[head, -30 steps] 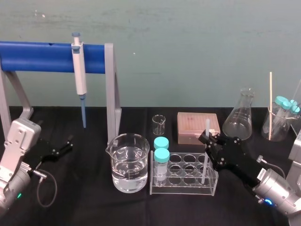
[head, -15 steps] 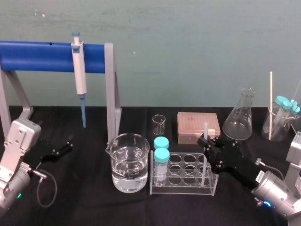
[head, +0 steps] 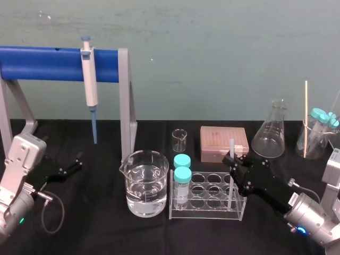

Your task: Pick up the stirring rod with one hand, then place it down.

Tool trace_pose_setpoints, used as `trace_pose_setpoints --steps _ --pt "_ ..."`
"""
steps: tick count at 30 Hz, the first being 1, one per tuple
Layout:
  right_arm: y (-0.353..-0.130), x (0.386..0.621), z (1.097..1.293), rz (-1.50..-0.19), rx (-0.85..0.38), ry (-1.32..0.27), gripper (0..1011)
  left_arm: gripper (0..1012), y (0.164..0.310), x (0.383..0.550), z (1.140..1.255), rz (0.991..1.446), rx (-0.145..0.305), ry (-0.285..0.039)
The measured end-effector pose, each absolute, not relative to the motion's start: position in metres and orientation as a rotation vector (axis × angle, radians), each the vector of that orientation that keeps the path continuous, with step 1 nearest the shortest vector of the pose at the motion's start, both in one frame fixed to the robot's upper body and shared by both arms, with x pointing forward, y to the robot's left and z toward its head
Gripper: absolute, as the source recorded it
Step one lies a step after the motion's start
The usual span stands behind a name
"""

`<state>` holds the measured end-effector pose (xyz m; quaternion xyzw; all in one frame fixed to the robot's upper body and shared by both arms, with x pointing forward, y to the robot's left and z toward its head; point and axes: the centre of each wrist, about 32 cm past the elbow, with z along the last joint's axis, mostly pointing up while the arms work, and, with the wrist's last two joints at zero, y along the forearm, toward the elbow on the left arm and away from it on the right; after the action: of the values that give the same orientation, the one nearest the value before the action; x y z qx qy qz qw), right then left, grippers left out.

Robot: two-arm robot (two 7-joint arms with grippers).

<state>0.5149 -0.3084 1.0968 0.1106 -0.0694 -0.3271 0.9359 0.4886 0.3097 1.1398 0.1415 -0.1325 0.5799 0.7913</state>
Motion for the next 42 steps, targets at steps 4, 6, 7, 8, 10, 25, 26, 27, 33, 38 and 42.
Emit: trace_pose_setpoints --steps 4,6,7,8,10,25,26,27,33,38,42 --pt "-0.308 0.515 1.097 -0.669 0.227 -0.142 162 1000 0.31 0.489 1.14 1.248 0.305 -0.285" --pt "-0.309 0.515 1.097 -0.67 0.228 -0.141 231 1000 0.31 0.489 1.14 1.248 0.304 -0.285" --pt "-0.309 0.515 1.097 -0.67 0.228 -0.141 260 1000 0.31 0.489 1.14 1.248 0.304 -0.285" --pt "-0.309 0.515 1.097 -0.67 0.228 -0.141 277 1000 0.31 0.489 1.14 1.248 0.304 -0.285" --pt "-0.309 0.515 1.097 -0.67 0.229 -0.141 358 1000 0.31 0.489 1.14 1.248 0.304 -0.285" --pt "-0.309 0.515 1.097 -0.67 0.23 -0.141 822 1000 0.31 0.489 1.14 1.248 0.304 -0.285" --pt "-0.309 0.515 1.097 -0.67 0.23 -0.141 822 1000 0.31 0.489 1.14 1.248 0.304 -0.285" --pt "-0.309 0.515 1.097 -0.67 0.23 -0.141 867 1000 0.31 0.489 1.14 1.248 0.304 -0.285" --pt "-0.309 0.515 1.097 -0.67 0.23 -0.141 1003 1000 0.31 0.489 1.14 1.248 0.304 -0.285" --pt "-0.308 0.515 1.099 -0.677 0.224 -0.144 1000 1000 0.31 0.489 1.14 1.248 0.304 -0.285" --pt "-0.307 0.511 1.108 -0.71 0.199 -0.159 1000 1000 0.31 0.489 1.14 1.248 0.304 -0.285"
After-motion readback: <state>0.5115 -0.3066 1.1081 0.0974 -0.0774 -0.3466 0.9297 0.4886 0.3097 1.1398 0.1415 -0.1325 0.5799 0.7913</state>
